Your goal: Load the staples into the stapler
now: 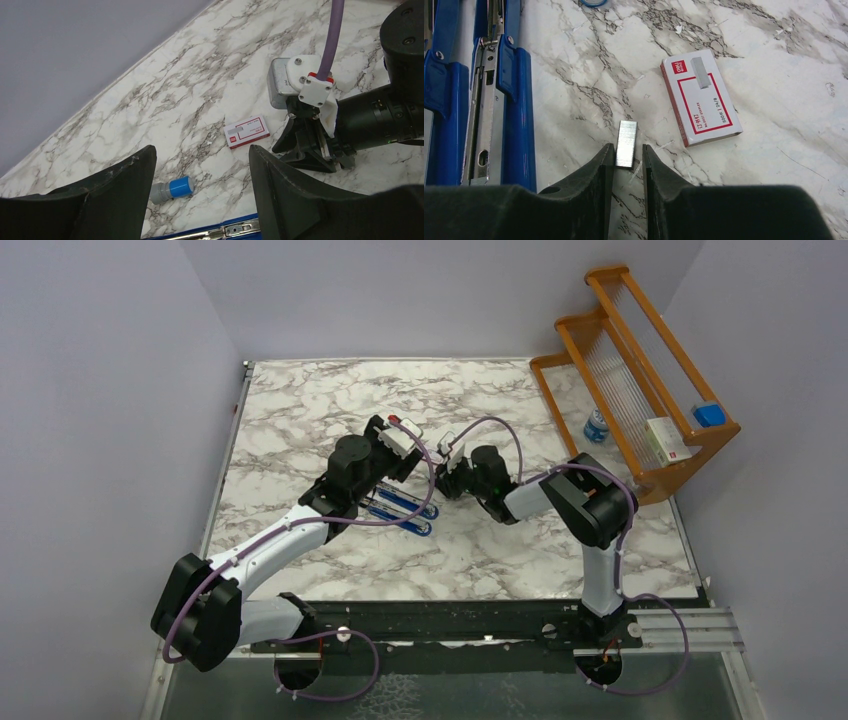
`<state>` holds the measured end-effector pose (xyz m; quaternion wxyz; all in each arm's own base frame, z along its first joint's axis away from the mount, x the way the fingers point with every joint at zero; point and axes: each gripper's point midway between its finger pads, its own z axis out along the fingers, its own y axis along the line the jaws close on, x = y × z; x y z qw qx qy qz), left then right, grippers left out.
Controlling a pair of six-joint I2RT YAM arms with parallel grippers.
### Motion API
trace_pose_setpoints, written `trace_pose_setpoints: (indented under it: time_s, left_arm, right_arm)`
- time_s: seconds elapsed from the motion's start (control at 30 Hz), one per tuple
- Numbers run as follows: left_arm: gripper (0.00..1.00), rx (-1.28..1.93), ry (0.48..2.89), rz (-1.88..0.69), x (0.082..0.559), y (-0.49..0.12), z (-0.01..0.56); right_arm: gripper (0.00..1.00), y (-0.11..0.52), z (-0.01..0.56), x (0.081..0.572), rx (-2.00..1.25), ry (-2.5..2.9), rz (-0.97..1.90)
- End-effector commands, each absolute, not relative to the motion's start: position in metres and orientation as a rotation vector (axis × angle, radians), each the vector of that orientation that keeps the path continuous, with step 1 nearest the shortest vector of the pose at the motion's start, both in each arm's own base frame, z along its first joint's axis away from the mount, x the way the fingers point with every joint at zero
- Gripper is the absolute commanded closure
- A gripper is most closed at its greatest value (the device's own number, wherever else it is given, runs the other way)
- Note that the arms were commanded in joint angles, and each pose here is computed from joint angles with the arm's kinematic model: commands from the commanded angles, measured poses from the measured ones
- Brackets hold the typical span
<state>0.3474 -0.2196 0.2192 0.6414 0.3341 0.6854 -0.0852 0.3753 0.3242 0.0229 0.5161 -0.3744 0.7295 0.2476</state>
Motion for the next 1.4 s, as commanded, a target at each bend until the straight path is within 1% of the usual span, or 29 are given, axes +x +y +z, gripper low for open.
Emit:
trace_pose_setpoints:
  time_s: [0.0, 0.1, 0.23, 0.37, 0.47, 0.57, 0.67, 0.8, 0.87, 1.0, 1.1, 1.37]
  left_arm:
    - [0.29, 0.762, 1.534, -0.204, 0.343, -0.220, 0.224]
    - [0.29, 0.759, 1.534, -0.202, 0.343, -0.219, 0.225]
    - [0.29, 0.758, 1.533, -0.198, 0.343, -0.219, 0.226]
    - [0.29, 0.753, 1.535, -0.197, 0.344, -0.218, 0.226]
    - [0.29, 0.702, 1.554, -0.183, 0.347, -0.214, 0.228]
    - [0.24, 0.597, 1.581, -0.153, 0.354, -0.201, 0.234]
    - [0.19, 0.473, 1.614, -0.132, 0.361, -0.187, 0.241]
    - [0.17, 0.331, 1.674, -0.118, 0.371, -0.169, 0.252]
    - [0.16, 0.270, 1.703, -0.140, 0.374, -0.162, 0.254]
    - [0.16, 0.191, 1.769, -0.215, 0.377, -0.158, 0.253]
    - [0.16, 0.146, 1.795, -0.246, 0.380, -0.153, 0.252]
    - [0.16, 0.120, 1.856, -0.211, 0.388, -0.134, 0.228]
  right_arm:
    - [0.71, 0.305, -0.031, 0.359, -0.949, 1.944, 0.557]
    - [0.73, 0.306, -0.032, 0.359, -0.953, 1.949, 0.557]
    - [0.85, 0.305, -0.031, 0.358, -0.950, 1.945, 0.558]
    - [0.91, 0.304, -0.027, 0.356, -0.942, 1.923, 0.564]
    - [0.99, 0.308, -0.015, 0.355, -0.932, 1.872, 0.591]
    - [0.99, 0.317, 0.012, 0.358, -0.910, 1.803, 0.635]
    - [0.99, 0.331, 0.060, 0.366, -0.903, 1.694, 0.686]
    - [0.99, 0.340, 0.118, 0.377, -0.869, 1.588, 0.691]
    - [0.99, 0.341, 0.135, 0.376, -0.877, 1.578, 0.698]
    - [0.99, 0.331, 0.150, 0.365, -0.857, 1.563, 0.691]
    - [0.99, 0.318, 0.152, 0.350, -0.858, 1.540, 0.673]
    - [0.99, 0.302, 0.148, 0.311, -0.858, 1.584, 0.753]
